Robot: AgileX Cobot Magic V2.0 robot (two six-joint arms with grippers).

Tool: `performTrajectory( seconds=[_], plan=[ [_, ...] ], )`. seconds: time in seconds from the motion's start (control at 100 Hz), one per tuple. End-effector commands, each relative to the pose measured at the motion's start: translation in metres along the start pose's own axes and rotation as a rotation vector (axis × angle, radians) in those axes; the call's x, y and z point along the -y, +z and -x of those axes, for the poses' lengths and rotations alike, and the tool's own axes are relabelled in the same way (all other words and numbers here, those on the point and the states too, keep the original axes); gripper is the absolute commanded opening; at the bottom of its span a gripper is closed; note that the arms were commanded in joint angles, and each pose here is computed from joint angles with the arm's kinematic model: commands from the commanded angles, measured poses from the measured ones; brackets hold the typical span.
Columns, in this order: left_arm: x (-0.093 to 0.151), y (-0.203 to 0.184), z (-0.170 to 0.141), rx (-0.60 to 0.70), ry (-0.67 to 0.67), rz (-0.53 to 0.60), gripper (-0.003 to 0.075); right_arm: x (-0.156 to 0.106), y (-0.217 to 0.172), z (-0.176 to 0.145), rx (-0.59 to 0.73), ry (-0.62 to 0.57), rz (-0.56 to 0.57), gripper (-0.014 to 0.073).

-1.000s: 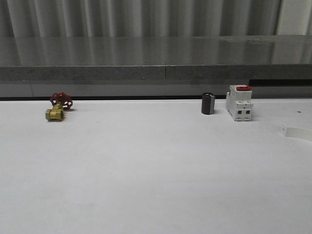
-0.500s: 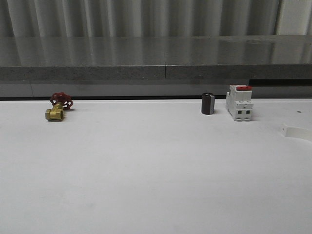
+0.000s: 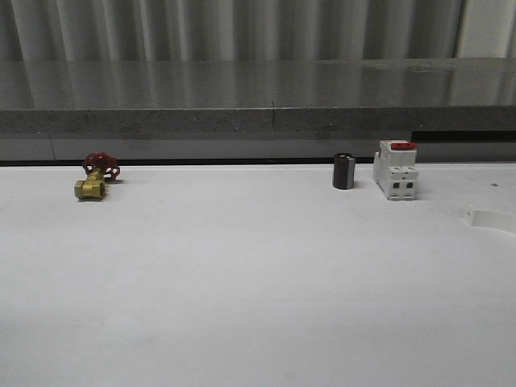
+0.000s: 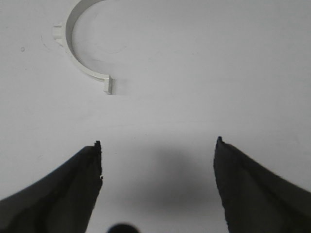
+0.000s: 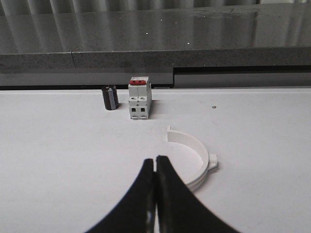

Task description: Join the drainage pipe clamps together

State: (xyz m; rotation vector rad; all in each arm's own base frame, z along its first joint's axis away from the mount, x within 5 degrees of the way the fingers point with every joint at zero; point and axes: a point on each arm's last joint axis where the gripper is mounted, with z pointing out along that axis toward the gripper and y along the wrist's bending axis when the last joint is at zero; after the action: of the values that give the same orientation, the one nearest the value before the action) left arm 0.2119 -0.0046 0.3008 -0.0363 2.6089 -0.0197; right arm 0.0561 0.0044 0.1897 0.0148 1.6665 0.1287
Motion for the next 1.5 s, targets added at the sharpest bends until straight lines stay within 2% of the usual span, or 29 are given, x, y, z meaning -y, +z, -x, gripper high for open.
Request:
performTrajectory(
  seconds=[0.0,0.25,0.53,0.81,1.05,1.28,1.49],
  plan=[
    [-0.009,0.005,0.027,0.053,-0.017,0.023,0.0484,-0.001,-0.003,0.013,0.118,-0.01,0.003,-0.0118],
    [-0.05,0.057,0.079,-0.039,-0.002,0.065,0.0484,-0.001,-0.003,0.013,0.118,-0.01,0.003,-0.0118],
    [-0.095,0.121,0.102,-0.141,-0.028,0.09,0.0484,-0.001,-0.003,0.013,0.118,-0.01,0.003,-0.0118],
    [-0.097,0.166,0.105,-0.155,0.018,0.031,0.0484,-0.001,-0.003,0.013,0.118,-0.01,0.003,-0.0118],
    [-0.1,0.18,0.106,-0.127,0.065,0.041,0.0484,-0.001,-0.003,0.013,0.118,-0.01,0.003,-0.0118],
    [-0.102,0.198,0.101,-0.163,0.069,0.037,0.0484,-0.001,-0.003,0.013,0.118,-0.01,0.003,-0.0118],
    [-0.103,0.2,0.102,-0.15,0.079,0.049,0.0484,-0.001,-0.003,0.013,0.118,-0.01,0.003,-0.0118]
  ],
)
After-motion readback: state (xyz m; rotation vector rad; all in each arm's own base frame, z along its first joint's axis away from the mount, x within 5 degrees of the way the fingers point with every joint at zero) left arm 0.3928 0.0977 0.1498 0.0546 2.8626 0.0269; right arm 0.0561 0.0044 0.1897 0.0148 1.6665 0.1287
